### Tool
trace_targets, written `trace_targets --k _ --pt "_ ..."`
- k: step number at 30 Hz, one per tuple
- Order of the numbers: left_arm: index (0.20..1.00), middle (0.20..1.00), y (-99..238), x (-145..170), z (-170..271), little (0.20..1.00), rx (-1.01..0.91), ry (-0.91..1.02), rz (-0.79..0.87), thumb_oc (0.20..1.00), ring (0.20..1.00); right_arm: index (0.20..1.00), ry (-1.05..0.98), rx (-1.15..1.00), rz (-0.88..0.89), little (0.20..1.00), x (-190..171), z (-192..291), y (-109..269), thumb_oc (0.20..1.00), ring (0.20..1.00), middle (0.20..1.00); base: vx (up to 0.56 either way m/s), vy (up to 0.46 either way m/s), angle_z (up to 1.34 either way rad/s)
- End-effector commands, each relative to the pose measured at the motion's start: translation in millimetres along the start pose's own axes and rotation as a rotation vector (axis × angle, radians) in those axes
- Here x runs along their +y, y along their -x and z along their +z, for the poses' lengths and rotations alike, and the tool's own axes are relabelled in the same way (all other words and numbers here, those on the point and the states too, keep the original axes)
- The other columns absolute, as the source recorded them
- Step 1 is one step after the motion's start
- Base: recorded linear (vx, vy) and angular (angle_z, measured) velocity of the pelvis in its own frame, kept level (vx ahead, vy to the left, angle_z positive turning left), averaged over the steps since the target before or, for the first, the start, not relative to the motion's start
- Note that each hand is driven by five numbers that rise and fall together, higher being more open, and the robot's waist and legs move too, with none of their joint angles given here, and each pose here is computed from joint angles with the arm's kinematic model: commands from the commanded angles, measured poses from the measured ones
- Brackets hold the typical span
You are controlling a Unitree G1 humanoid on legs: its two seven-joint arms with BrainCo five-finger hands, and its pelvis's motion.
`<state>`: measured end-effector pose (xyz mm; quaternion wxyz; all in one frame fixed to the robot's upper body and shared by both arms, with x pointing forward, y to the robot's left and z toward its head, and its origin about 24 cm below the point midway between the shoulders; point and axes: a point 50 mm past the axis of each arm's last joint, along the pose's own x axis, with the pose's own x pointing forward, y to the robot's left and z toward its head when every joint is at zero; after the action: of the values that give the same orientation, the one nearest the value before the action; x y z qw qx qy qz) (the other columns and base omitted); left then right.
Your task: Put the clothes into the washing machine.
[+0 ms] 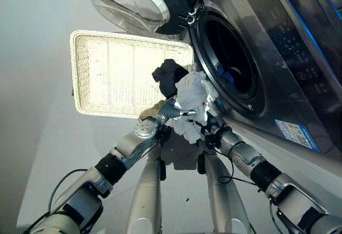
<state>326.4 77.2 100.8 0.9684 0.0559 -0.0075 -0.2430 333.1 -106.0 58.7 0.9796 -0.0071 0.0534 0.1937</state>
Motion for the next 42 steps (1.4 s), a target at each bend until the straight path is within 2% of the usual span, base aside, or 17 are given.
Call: trace_targets --k 1,3,6,8,13,20,23,25,30,32,33,36,37,38,40,41,42 --pt "1.0 1.0 2.9 -6.4 8.7 1.0 -0.109 -0.069 0.086 1.0 1.0 0.2 -0.118 -0.234 0.009 0.2 6.7 45.1 -7.9 0.2 0.2 0.2 0.04 -0.059 -0.02" --pt "1.0 1.0 9.9 14.7 -4.3 1.0 -0.07 -0.073 0.261 1.0 1.0 0.2 -0.137 -0.271 -0.065 0.2 -11.7 49.7 -5.8 0.2 0.2 0.2 0.04 -0.054 -0.01" --pt "1.0 1.0 15.1 23.8 -17.1 1.0 -0.028 -0.04 0.342 1.0 1.0 0.2 -0.147 -0.282 -0.101 0.2 -21.1 50.2 -4.4 0.2 0.2 0.2 0.04 -0.041 0.0" --pt "1.0 1.0 33.1 48.2 -50.5 1.0 0.074 0.045 0.599 1.0 1.0 0.2 -0.186 -0.325 -0.203 0.2 -43.5 58.3 -3.4 0.2 0.2 0.2 0.04 -0.108 -0.02" --pt "1.0 1.0 61.5 68.9 -87.8 1.0 0.174 0.167 0.836 1.0 1.0 0.2 -0.291 -0.344 -0.271 0.2 -70.1 69.7 -5.4 0.2 0.2 0.2 0.04 -0.079 0.01" --pt "1.0 1.0 84.3 73.1 -127.2 1.0 0.317 0.301 0.966 1.0 1.0 0.2 -0.543 -0.324 -0.381 0.2 -119.8 113.5 -12.8 0.2 0.2 0.2 0.06 -0.039 0.06" --pt "1.0 1.0 84.3 73.1 -127.2 1.0 0.317 0.301 0.966 1.0 1.0 0.2 -0.543 -0.324 -0.381 0.2 -119.8 113.5 -12.8 0.2 0.2 0.2 0.02 -0.011 0.02" --pt "1.0 1.0 92.5 72.6 -130.4 1.0 0.305 0.289 0.949 1.0 1.0 0.2 -0.679 -0.428 -0.521 0.2 -159.1 155.8 1.9 0.2 0.2 0.2 0.09 -0.067 0.08" --pt "1.0 1.0 101.7 74.4 -130.2 1.0 0.282 0.264 0.911 1.0 1.0 0.2 -0.859 -0.639 -0.596 0.2 -182.9 198.0 25.1 0.2 0.2 0.2 0.03 -0.017 0.04" --pt "1.0 1.0 104.6 74.9 -126.2 1.0 0.268 0.225 0.889 1.0 1.0 0.2 -1.007 -0.913 -0.648 0.2 -200.7 225.1 55.0 0.2 0.2 0.2 0.0 0.0 0.0" --pt "1.0 1.0 103.9 75.4 -125.2 1.0 0.264 0.225 0.89 1.0 1.0 0.2 -1.008 -0.919 -0.647 0.2 -200.5 226.2 55.3 0.2 0.2 0.2 0.02 -0.016 -0.05" --pt "1.0 1.0 104.4 71.6 -119.8 1.0 0.26 0.191 0.852 1.0 1.0 0.2 -0.967 -1.471 -1.059 0.2 -214.8 258.7 133.0 0.2 0.2 0.2 0.01 -0.006 -0.02" --pt "1.0 1.0 104.6 71.0 -119.6 1.0 0.262 0.19 0.851 1.0 1.0 0.322 -0.96 -1.501 -1.094 0.322 -213.1 262.2 138.6 0.322 0.322 0.322 0.01 0.008 0.03" --pt "1.0 1.0 102.3 67.6 -117.0 1.0 0.258 0.174 0.83 1.0 1.0 0.2 -0.95 -1.633 -1.276 0.2 -211.3 271.7 164.5 0.2 0.2 0.2 0.0 0.0 0.0" --pt "1.0 1.0 99.8 65.3 -115.0 1.0 0.248 0.168 0.821 1.0 1.0 0.2 -0.91 -1.699 -1.405 0.2 -201.9 283.5 176.4 0.2 0.2 0.2 -0.03 0.063 -0.01" --pt "1.0 1.0 102.6 64.8 -116.2 1.0 0.25 0.172 0.82 1.0 1.0 0.489 -0.924 -1.774 -1.469 0.489 -199.3 290.7 191.7 0.489 0.489 0.489 -0.01 0.117 -0.07" --pt "1.0 1.0 104.8 65.2 -117.6 1.0 0.255 0.177 0.82 1.0 1.0 0.922 -0.984 -1.803 -1.546 0.922 -199.9 288.2 200.4 0.922 0.922 0.922 -0.01 0.121 -0.11"
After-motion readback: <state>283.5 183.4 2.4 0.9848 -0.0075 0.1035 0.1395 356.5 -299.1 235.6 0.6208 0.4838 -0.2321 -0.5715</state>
